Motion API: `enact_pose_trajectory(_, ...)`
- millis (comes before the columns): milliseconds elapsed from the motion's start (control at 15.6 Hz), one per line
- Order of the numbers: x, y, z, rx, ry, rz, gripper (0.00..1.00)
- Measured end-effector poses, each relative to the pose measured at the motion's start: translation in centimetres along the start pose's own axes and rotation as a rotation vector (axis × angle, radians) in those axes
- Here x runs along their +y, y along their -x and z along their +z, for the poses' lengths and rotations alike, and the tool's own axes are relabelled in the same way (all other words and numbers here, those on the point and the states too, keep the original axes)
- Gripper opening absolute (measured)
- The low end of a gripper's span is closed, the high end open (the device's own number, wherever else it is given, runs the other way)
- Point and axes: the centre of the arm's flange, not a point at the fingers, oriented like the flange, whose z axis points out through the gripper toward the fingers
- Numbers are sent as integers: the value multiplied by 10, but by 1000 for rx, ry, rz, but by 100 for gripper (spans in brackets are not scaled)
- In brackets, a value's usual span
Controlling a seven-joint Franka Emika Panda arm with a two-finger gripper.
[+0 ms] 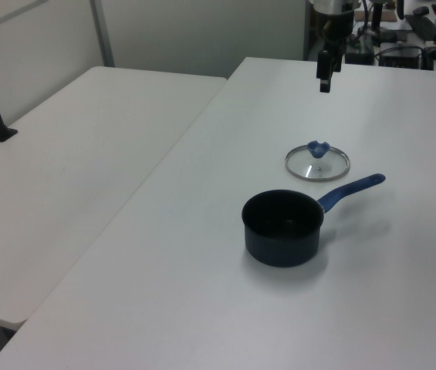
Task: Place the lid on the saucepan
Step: 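Move the gripper over the glass lid and lower toward its blue knob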
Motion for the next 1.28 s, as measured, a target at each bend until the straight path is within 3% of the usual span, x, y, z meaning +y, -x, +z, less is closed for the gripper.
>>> enact_pose_trajectory(1087, 5, -3, 8, -15, 1, 7, 100)
enact_pose_trajectory(1279, 8, -9, 24, -38, 0, -36, 100)
